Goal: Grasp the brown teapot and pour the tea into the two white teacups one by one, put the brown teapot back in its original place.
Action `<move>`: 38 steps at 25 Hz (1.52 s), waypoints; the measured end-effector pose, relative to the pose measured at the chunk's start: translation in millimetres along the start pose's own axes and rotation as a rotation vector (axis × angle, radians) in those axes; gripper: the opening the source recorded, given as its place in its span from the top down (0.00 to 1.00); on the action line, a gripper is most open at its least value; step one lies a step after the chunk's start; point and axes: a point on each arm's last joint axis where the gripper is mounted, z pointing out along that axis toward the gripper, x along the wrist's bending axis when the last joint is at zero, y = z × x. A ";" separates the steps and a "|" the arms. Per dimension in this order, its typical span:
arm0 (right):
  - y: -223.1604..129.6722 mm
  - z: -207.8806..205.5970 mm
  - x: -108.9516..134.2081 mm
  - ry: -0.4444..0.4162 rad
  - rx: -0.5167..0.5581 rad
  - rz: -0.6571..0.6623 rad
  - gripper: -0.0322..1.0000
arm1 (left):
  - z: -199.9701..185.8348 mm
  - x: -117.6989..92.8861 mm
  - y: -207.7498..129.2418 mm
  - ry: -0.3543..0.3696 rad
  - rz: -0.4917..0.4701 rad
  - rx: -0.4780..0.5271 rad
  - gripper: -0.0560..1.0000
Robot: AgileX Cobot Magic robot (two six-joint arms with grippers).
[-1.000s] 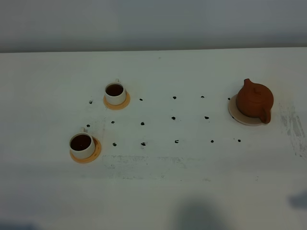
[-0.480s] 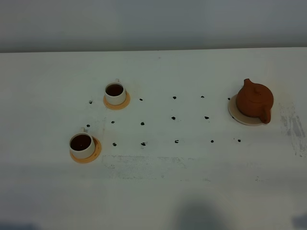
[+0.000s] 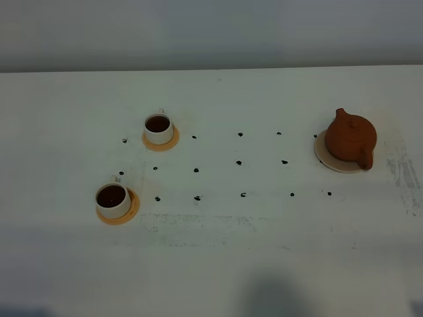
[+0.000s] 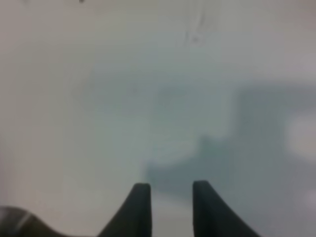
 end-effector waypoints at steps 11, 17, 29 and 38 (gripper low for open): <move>-18.6 -25.4 -4.0 -0.112 -0.196 0.107 0.74 | 0.0 0.0 0.0 0.000 0.000 0.000 0.37; -29.2 -36.3 -2.0 -0.119 -0.296 0.106 0.74 | 0.0 0.0 0.0 0.000 0.000 0.000 0.37; -39.6 -44.8 -0.1 -0.126 -0.385 0.104 0.74 | 0.0 0.0 0.0 0.001 -0.001 0.000 0.37; -39.6 -44.8 -0.1 -0.126 -0.385 0.104 0.74 | 0.1 -0.1 0.0 0.011 -0.006 -0.001 0.37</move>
